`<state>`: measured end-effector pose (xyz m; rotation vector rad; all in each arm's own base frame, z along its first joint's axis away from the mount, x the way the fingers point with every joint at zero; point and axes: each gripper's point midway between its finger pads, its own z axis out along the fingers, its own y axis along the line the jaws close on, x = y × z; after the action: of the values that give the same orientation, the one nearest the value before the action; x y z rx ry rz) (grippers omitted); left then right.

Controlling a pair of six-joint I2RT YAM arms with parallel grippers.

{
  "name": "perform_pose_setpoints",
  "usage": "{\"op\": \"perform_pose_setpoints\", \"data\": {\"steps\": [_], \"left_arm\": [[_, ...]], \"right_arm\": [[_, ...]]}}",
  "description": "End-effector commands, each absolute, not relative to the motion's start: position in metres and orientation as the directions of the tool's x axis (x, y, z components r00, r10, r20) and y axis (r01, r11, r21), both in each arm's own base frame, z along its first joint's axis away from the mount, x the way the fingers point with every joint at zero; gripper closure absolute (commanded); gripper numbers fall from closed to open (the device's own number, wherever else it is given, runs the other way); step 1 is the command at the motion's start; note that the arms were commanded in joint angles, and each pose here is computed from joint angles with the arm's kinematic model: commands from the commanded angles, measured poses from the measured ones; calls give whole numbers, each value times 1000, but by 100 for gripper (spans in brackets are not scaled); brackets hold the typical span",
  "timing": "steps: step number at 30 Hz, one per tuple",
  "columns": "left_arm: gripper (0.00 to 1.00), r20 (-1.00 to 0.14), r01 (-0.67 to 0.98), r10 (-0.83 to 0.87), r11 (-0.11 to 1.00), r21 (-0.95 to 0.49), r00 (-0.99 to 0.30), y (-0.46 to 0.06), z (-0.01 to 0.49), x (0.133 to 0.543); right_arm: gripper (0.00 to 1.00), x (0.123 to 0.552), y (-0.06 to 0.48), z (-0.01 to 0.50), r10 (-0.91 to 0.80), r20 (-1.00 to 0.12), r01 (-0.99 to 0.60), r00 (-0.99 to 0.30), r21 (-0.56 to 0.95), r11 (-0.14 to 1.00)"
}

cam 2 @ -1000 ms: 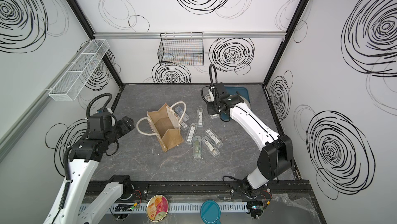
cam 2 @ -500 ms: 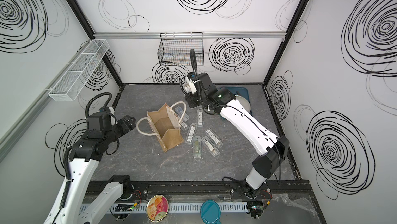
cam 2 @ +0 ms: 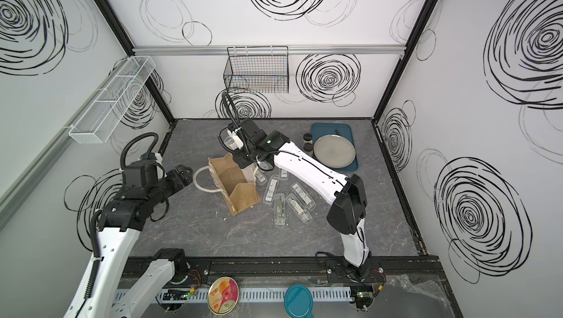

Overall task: Put the compass set into the canvas bag
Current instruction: Place the compass set in the canvas bag.

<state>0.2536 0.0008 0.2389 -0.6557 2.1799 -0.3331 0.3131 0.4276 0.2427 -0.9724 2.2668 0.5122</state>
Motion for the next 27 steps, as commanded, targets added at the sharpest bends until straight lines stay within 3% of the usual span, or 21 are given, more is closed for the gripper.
{"op": "perform_pose_setpoints", "data": {"steps": [1, 27], "left_arm": [[14, -652, -342, -562, 827, -446, -509, 2, 243, 252], [13, -626, -344, -548, 836, -427, -555, -3, 225, 249]], "right_arm": [[67, 308, 442, 240, -530, -664, -777, -528, 125, 618], [66, 298, 458, 100, -648, -385, -742, -658, 183, 645]]}}
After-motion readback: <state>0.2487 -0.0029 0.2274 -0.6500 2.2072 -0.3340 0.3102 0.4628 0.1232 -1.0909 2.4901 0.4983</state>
